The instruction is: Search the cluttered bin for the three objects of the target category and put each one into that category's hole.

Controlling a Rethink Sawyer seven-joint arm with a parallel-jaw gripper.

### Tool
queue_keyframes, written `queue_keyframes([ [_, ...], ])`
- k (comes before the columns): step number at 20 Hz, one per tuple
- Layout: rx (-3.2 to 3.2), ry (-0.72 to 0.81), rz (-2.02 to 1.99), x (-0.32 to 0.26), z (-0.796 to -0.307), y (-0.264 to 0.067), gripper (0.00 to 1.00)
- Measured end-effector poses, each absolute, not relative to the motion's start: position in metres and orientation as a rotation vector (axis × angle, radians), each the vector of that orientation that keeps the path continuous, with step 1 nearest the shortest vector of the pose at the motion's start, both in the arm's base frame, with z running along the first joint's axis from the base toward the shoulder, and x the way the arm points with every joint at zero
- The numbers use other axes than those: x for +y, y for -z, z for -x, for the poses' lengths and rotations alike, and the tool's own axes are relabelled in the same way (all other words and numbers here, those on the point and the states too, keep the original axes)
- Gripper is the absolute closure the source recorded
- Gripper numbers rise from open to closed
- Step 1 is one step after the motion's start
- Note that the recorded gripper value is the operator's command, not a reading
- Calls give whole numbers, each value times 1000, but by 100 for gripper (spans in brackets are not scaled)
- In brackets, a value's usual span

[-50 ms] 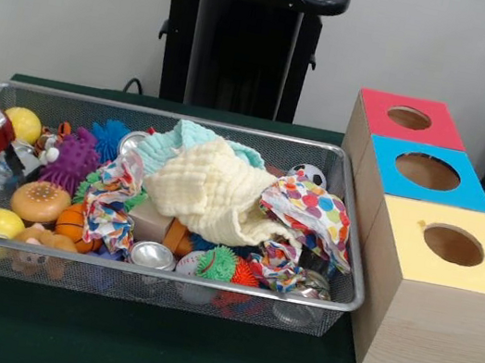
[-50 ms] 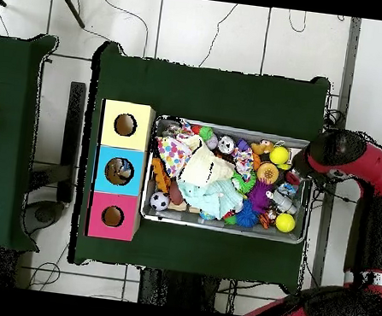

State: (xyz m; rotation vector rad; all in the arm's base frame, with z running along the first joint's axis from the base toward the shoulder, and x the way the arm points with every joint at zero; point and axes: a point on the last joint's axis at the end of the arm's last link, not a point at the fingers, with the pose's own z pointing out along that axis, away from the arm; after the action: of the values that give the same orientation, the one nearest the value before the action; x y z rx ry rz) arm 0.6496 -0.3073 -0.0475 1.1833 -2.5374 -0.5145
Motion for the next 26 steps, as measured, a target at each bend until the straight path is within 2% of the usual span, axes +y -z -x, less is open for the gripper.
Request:
queue_keyframes([
  [3, -2522, 554, -1192, -292, -651, 55, 0],
  [11, -2528, 588, -1166, -300, -652, 58, 0],
  [26, -2526, 588, -1179, -300, -653, 57, 0],
])
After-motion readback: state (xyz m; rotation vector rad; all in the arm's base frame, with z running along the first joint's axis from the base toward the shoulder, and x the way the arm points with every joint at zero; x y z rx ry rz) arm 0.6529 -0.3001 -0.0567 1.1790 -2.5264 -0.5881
